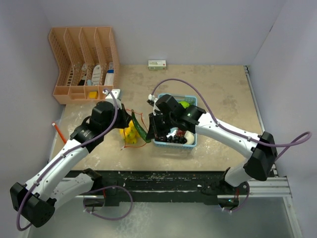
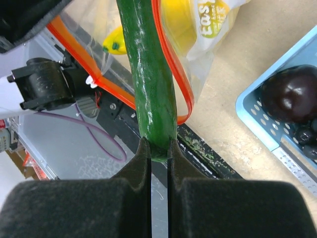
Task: Place the food in the zip-top bag and seal the zipper
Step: Place the fake vegetable in the zipper food storage bag.
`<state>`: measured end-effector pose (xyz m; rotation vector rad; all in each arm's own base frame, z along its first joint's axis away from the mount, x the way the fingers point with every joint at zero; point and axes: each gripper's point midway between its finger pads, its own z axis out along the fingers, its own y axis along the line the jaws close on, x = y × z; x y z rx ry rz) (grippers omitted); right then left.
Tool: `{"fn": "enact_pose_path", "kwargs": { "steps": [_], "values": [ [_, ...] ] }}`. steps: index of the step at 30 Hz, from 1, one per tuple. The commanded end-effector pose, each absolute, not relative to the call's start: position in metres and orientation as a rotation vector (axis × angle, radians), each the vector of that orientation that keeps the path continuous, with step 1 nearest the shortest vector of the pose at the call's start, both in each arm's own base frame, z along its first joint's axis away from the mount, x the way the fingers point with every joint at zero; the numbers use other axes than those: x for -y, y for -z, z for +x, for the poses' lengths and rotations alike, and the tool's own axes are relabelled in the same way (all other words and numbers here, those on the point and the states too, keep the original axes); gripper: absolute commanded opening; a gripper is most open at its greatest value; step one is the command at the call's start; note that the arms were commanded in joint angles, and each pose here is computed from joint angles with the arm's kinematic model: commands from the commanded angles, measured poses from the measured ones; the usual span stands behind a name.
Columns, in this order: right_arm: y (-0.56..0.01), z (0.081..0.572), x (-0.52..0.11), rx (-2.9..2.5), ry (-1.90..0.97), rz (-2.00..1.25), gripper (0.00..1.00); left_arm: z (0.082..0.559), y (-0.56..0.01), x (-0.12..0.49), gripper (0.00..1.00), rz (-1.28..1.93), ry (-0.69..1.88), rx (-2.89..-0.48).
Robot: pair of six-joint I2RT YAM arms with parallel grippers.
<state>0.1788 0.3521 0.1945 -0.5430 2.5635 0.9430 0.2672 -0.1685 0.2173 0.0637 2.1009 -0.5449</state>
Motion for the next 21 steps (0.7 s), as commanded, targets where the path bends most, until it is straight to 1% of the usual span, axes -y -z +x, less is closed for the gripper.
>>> {"fn": "enact_pose_path", "kwargs": {
  "steps": [1,7,11,15,20,21],
  "values": [
    [-0.202,0.186,-0.349,-2.623,-0.889,-0.484,0.00,0.262,-0.227,0.183,0.00,0.087,0.668,-2.043],
    [-0.192,0.189,-0.341,-2.728,-0.760,-0.435,0.00,0.259,-0.229,0.189,0.00,0.107,0.720,-2.024],
    [-0.197,0.193,-0.341,-2.758,-0.750,-0.369,0.00,0.258,-0.237,0.195,0.00,0.124,0.763,-1.994],
    [-0.210,0.211,-0.337,-2.746,-0.684,-0.269,0.00,0.256,-0.237,0.199,0.00,0.145,0.787,-1.992],
    [-0.225,0.235,-0.351,-2.664,-0.713,-0.181,0.00,0.253,-0.229,0.200,0.00,0.150,0.796,-2.003],
    [-0.224,0.239,-0.353,-2.653,-0.711,-0.167,0.05,0.253,-0.228,0.200,0.00,0.152,0.800,-2.006]
  ]
}}
